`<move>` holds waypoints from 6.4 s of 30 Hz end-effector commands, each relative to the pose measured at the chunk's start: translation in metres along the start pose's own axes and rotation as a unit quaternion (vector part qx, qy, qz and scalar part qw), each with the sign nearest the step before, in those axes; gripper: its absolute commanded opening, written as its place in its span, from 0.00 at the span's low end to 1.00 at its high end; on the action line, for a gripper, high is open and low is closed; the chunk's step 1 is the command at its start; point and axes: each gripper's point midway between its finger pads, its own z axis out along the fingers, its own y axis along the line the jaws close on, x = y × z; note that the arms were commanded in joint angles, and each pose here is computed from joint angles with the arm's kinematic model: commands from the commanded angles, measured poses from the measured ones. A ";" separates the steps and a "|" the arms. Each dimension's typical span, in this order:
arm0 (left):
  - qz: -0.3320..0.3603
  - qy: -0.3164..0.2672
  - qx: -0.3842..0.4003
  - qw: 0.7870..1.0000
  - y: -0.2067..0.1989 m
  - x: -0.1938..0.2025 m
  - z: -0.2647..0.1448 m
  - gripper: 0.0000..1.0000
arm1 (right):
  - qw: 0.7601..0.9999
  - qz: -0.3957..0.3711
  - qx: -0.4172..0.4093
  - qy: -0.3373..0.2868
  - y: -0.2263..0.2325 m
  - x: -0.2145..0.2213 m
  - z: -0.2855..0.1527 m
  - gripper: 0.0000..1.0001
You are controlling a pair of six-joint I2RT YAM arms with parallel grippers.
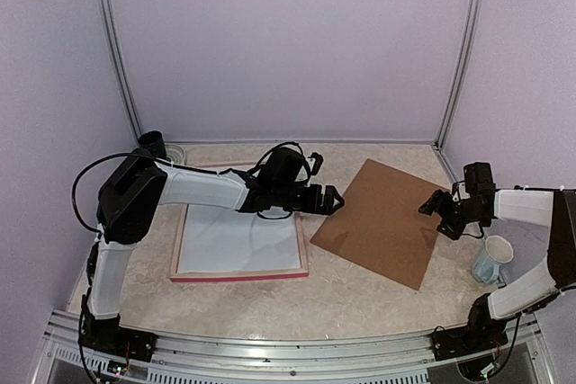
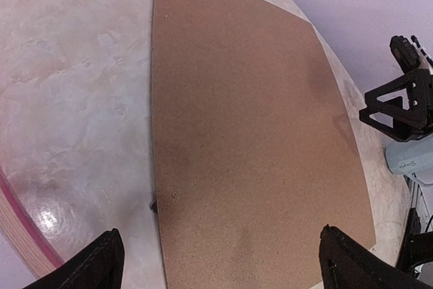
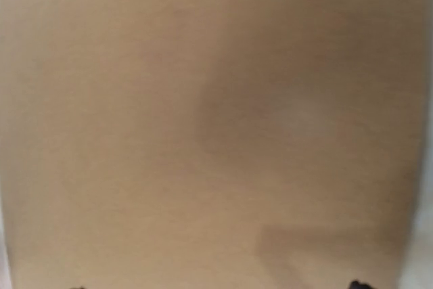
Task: Put the photo into the frame
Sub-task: Pick up the backboard from the center of the board, then turn over the backboard.
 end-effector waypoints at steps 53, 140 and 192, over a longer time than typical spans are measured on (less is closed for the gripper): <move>0.012 0.104 0.029 0.994 -0.014 0.081 0.060 0.99 | 0.981 -0.047 -0.185 0.020 0.060 -0.008 -0.025 0.80; -0.042 -0.033 0.094 0.994 -0.015 -0.042 -0.037 0.99 | 0.805 -0.107 -0.576 0.095 0.276 0.022 -0.109 0.80; -0.074 -0.201 0.137 0.967 -0.016 -0.136 -0.172 0.99 | 0.715 -0.096 -0.656 0.221 0.344 0.112 -0.077 0.90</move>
